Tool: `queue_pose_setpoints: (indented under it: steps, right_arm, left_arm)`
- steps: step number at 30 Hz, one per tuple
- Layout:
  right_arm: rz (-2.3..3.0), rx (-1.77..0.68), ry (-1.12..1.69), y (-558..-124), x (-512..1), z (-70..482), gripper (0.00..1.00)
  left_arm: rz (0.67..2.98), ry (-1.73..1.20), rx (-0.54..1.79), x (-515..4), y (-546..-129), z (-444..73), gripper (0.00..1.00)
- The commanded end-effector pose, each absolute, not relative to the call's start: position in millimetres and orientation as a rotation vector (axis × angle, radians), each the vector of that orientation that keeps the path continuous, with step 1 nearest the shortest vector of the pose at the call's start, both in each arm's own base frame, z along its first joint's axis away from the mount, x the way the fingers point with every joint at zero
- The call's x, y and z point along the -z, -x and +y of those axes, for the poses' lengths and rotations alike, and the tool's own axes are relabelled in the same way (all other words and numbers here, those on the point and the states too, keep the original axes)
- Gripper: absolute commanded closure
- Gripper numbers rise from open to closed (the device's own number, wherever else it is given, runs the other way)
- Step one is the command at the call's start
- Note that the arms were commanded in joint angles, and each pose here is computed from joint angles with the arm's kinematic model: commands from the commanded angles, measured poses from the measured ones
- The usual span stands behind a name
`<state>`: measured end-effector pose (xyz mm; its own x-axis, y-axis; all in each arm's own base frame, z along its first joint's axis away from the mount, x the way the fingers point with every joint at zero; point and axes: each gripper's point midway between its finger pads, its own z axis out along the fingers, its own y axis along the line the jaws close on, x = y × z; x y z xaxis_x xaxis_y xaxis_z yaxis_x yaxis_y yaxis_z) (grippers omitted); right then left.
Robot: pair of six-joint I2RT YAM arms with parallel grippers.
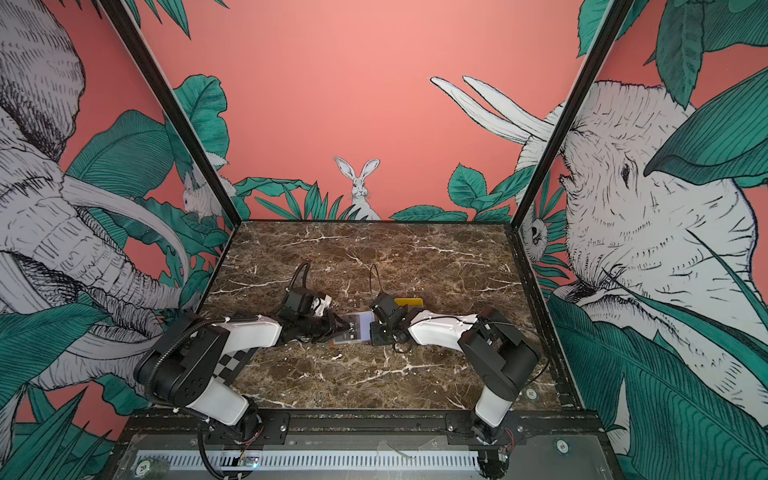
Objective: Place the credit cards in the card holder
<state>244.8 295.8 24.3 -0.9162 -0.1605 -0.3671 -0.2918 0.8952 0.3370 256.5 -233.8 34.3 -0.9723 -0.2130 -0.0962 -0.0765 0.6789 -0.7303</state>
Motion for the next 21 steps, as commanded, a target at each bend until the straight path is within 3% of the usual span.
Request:
queue_pose_setpoints:
  steps: [1, 12, 21]
  right_arm:
    - [2.759, -0.524, 0.333, -236, -19, 288, 0.93]
    - [2.727, -0.507, 0.333, -238, -29, 287, 0.9]
    - [2.717, -0.46, 0.343, -245, -36, 284, 0.89]
  left_arm:
    - [2.872, 0.265, 0.898, -11, -235, -204, 0.69]
    - [2.883, 0.237, 0.839, -13, -234, -202, 0.64]
    - [2.859, 0.186, 0.95, -13, -237, -224, 0.74]
